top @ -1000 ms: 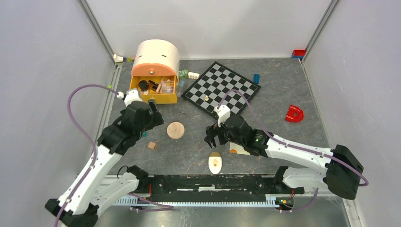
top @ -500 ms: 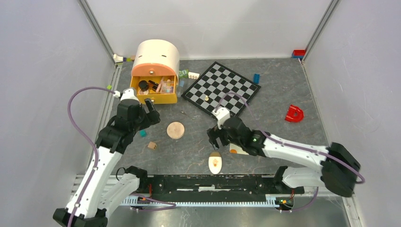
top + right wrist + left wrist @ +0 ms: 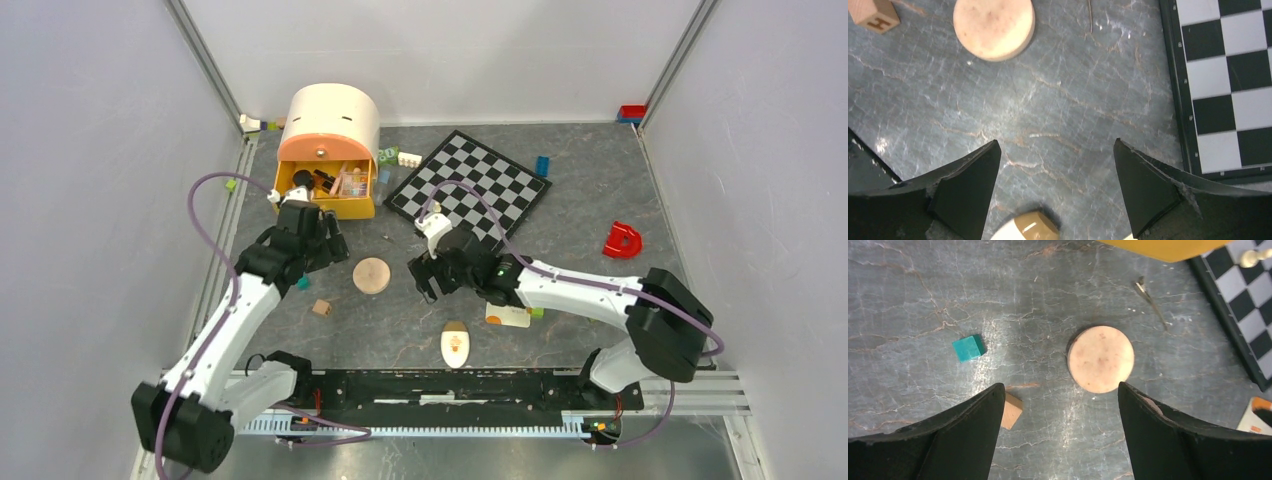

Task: Organize the makeup
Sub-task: Pick up the makeup from the center of the board.

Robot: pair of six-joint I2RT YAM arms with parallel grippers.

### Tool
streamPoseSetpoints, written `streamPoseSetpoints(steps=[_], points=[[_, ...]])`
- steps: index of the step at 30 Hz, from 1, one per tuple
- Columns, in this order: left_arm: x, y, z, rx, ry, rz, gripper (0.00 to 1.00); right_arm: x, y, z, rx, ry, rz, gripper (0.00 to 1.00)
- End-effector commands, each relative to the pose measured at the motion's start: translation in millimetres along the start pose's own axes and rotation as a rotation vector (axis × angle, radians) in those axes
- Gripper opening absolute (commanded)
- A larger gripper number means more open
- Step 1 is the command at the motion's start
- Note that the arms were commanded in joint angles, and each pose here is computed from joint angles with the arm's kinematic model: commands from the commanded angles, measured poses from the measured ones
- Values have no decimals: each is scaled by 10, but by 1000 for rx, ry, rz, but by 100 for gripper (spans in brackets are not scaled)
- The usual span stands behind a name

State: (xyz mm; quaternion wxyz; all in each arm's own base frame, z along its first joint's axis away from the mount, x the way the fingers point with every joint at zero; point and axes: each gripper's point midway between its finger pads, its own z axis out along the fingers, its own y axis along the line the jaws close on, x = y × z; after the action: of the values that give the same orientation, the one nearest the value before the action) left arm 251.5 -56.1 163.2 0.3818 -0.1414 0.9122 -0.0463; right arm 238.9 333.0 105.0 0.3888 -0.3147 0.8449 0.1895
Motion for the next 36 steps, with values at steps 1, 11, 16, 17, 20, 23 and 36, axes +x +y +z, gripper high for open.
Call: streamPoseSetpoints(steps=[1,11,16,17,20,23,36], points=[[-294,-66,202,-21,-65,-112,89,81,52,-217,-51,-25,36,90],[-580,-253,493,3,-101,-275,88,396,-81,-589,-43,-42,64,90],[-664,-269,589,-7,-126,-289,85,397,-152,-697,-16,-68,78,91],[-665,-254,609,-16,-125,-277,84,401,-170,-709,-8,-71,76,91],[-698,-203,656,-34,-136,-248,80,416,-209,-739,8,-70,71,91],[-788,-204,695,-24,-167,-213,76,424,-231,-748,20,-64,62,91],[-947,-91,679,-68,-210,-127,72,552,-407,-767,113,-35,69,92]])
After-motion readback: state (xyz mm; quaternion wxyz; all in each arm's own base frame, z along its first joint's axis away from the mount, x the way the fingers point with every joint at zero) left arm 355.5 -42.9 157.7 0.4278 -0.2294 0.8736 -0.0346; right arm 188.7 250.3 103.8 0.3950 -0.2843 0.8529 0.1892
